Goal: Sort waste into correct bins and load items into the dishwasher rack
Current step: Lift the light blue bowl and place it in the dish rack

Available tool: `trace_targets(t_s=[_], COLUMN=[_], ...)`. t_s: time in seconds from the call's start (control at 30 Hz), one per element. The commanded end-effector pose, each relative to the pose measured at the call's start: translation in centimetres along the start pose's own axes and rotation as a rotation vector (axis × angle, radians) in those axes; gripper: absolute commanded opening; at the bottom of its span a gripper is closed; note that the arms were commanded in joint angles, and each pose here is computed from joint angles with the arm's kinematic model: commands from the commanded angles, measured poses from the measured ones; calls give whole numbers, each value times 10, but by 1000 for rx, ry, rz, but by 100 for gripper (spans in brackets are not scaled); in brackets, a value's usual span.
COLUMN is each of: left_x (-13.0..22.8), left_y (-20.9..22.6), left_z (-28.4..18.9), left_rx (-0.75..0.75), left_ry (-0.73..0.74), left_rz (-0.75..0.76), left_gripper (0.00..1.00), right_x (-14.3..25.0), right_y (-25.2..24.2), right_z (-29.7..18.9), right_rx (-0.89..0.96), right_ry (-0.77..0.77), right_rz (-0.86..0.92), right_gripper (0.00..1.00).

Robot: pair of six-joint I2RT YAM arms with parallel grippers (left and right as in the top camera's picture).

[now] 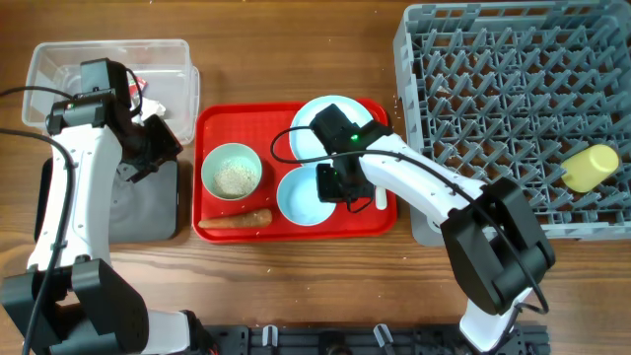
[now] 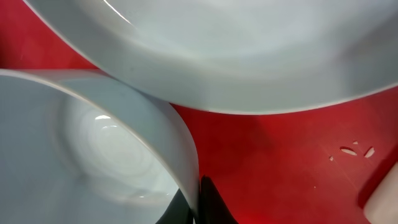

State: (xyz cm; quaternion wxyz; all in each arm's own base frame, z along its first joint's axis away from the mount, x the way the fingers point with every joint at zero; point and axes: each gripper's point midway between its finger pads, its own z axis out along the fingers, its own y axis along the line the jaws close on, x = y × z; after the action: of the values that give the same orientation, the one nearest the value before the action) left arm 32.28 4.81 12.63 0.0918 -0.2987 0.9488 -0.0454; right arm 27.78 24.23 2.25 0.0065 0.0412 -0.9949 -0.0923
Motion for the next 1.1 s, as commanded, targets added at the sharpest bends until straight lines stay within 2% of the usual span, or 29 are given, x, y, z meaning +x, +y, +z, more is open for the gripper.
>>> trace_targets(t_s=[0.0,0.1,0.2,0.37,0.47,0.57,0.6,0.73,0.83,1.07], left_x=[-4,-4,-4,-5,-5,-6,-6,-6,-7,-7], left_y=[1,1,1,-1,-1,-1,-1,-1,-2,-2], left_z=[-9,-9,-9,-9,-9,-9,-9,-9,-9,-9], left_rx=[2,2,2,9,11,12,13,13,14,14], left_ry=[-34,-34,-34,-34,-38,-41,-42,-42,-44,-43], left_rz=[-14,-14,-14,-14,-14,-14,-14,-14,-13,-13], left_gripper=[56,56,55,55,55,55,55,55,55,54], right_x=[-25,-40,-59,-81,-81,-80,-84,-87,-100,-133], right_y=[1,-9,-61,-195,-286,-334,-344,-386,-427,-485], right_z=[-51,-108,-169,-235,-289,-341,-350,-362,-341,-290], right_rx=[-40,-88,-32,349,682,879,918,1161,1310,1451], right_ry=[-141,-283,-467,-687,-845,-1012,-1040,-1036,-973,-903], right_rz=[-20,-62,-3,182,420,582,588,674,717,651], right_gripper=[5,4,4,4,4,4,4,4,4,4])
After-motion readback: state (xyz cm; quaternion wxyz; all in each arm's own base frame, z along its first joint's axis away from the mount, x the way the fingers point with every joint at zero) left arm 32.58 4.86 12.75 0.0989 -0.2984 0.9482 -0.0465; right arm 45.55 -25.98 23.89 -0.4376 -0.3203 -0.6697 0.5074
